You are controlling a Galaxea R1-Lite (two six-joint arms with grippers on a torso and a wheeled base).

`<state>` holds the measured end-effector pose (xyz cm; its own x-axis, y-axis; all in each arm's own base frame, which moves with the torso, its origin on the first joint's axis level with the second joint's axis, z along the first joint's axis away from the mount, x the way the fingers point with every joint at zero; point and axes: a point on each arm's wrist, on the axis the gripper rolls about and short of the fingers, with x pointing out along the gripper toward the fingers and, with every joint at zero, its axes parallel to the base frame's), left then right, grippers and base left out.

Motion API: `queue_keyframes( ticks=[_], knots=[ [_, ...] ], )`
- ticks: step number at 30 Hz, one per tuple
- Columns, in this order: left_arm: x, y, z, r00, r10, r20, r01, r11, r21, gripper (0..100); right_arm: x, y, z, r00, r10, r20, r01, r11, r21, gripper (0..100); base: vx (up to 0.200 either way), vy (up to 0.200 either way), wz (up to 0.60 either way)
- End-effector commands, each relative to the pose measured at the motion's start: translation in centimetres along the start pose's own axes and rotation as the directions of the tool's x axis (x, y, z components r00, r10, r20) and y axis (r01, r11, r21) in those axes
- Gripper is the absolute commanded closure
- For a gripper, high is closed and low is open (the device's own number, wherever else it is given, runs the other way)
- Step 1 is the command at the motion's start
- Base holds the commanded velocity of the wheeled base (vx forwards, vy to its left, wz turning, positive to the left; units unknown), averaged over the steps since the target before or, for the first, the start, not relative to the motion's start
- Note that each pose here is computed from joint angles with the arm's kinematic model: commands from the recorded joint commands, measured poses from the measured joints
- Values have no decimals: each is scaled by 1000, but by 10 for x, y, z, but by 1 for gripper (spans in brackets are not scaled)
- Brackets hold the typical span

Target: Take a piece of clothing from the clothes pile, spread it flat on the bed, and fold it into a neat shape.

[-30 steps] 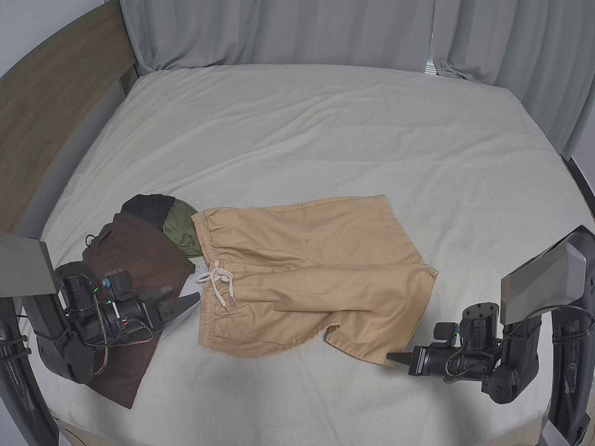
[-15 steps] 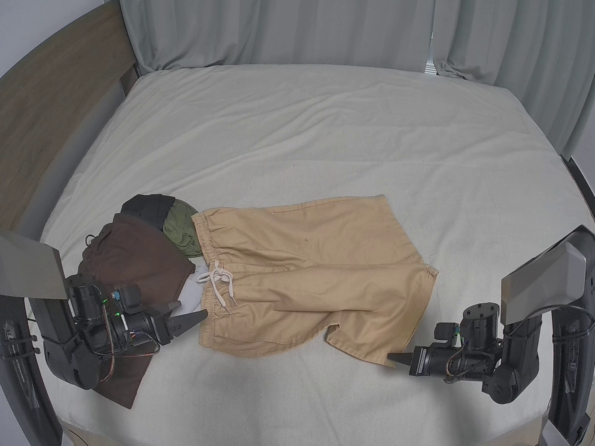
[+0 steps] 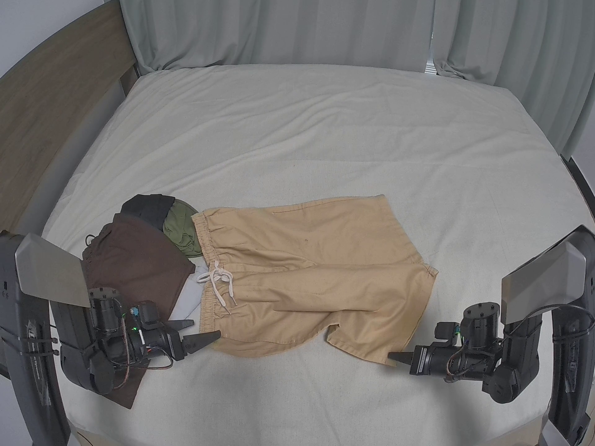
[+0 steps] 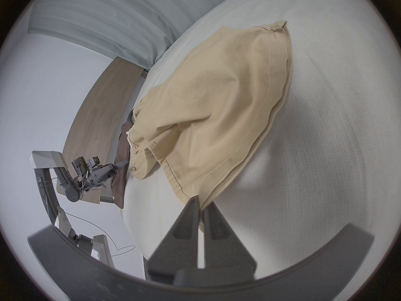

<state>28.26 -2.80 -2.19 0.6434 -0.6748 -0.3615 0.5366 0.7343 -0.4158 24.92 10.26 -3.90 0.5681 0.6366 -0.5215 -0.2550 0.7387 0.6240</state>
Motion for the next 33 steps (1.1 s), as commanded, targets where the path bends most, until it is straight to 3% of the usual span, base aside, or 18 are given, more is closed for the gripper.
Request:
queue_keyframes(
  ticks=[1, 16, 20, 28, 29, 33],
  knots=[
    [5, 2, -9, 1000, -1, -28, 0, 1000, -19, 0, 0, -1, 1, 1000, -1, 4, 1, 1000, 2, 100, 0, 0, 0],
    [23, 16, -25, 998, 10, -60, -15, 997, -72, 0, 1, -1, 2, 1000, 3, 8, -3, 1000, -2, 100, 0, 0, 0],
    [27, 12, -23, 998, 5, -58, -13, 992, -129, 0, 1, -1, 2, 1000, 4, 9, -4, 1000, -3, 100, 0, 0, 0],
    [29, 13, -23, 998, 19, -54, -27, 989, -147, 0, 1, -1, 2, 1000, 3, 10, -3, 1000, -3, 100, 0, 0, 0],
    [29, 13, -23, 998, 19, -54, -27, 989, -146, 100, 1, -1, 2, 1000, 3, 10, -3, 1000, -3, 100, 0, 0, 0],
    [29, 14, -24, 998, 18, -57, -26, 988, -149, 100, 0, -1, 2, 1000, 0, 6, 0, 1000, -2, 100, 0, 0, 0]
  ],
)
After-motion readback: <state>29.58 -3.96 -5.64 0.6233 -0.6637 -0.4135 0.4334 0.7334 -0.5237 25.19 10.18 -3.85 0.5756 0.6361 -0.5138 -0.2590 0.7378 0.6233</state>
